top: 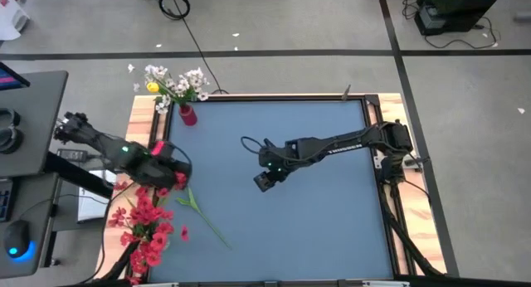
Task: Sort flowers into vase by color
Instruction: Put the black flower into the transparent vase
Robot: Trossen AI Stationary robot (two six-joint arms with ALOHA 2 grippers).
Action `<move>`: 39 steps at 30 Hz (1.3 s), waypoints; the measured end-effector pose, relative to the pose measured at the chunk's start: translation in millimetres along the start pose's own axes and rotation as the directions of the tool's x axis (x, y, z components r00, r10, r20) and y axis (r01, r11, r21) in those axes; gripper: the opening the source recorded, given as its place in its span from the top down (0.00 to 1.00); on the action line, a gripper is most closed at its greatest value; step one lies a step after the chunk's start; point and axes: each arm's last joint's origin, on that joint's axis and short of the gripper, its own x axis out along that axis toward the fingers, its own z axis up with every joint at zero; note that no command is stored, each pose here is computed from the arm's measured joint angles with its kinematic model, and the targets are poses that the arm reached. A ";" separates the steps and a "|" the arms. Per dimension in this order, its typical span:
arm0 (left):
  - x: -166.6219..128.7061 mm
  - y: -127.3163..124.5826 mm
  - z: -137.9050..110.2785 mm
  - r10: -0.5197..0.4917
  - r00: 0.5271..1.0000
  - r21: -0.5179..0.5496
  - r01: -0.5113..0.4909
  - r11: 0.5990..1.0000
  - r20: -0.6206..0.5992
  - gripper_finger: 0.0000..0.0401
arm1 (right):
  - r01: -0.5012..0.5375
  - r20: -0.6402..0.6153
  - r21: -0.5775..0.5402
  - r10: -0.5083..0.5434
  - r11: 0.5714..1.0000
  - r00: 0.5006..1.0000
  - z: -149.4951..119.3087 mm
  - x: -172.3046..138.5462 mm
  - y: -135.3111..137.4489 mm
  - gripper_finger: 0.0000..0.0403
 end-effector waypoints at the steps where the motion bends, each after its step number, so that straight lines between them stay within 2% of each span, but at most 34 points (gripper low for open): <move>1: 3.3 -3.9 -2.0 0.026 1.000 -0.020 -0.026 0.999 -0.009 0.59 | 0.027 -0.016 -0.013 -0.027 1.000 1.000 -1.1 -0.3 -3.0 0.59; 5: 14.2 -16.3 -6.8 0.086 0.996 -0.036 -0.087 0.996 -0.034 0.59 | 0.101 -0.046 -0.065 -0.104 0.993 0.994 -3.2 -1.3 -11.1 0.59; 13: 27.6 -34.6 -14.7 0.100 0.982 -0.154 -0.124 0.980 -0.158 0.59 | 0.133 -0.069 -0.175 -0.147 0.975 0.987 -1.9 -2.9 -17.8 0.59; 15: 30.2 -36.8 -16.5 0.116 0.979 -0.149 -0.141 0.979 -0.166 0.59 | 0.153 -0.064 -0.185 -0.168 0.971 0.984 0.5 -3.9 -21.3 0.59; 18: 30.9 -34.7 -17.2 0.153 0.972 -0.125 -0.176 0.976 -0.178 0.58 | 0.171 -0.058 -0.195 -0.185 0.966 0.981 4.8 -5.3 -25.8 0.59; 24: 18.5 -14.8 -10.8 0.199 0.957 -0.106 -0.225 0.969 -0.209 0.58 | 0.162 -0.069 -0.230 -0.183 0.960 0.981 8.4 -6.5 -29.2 0.59; 28: 8.3 -3.7 -5.1 0.158 0.964 -0.139 -0.191 0.972 -0.215 0.58 | 0.158 -0.079 -0.250 -0.183 0.955 0.980 7.9 -6.7 -29.6 0.59; 33: -9.7 -2.6 2.9 0.076 0.968 -0.157 -0.116 0.981 -0.239 0.58 | 0.149 -0.089 -0.259 -0.177 0.954 0.980 7.5 -6.7 -29.5 0.59; 37: -34.2 0.8 14.2 0.083 0.965 -0.151 -0.123 0.981 -0.248 0.58 | 0.150 -0.090 -0.268 -0.180 0.952 0.980 8.9 -7.2 -30.9 0.59; 39: -47.4 -0.9 21.1 0.024 0.974 -0.167 -0.062 0.984 -0.225 0.58 | 0.152 -0.087 -0.262 -0.180 0.953 0.980 11.1 -7.7 -32.4 0.59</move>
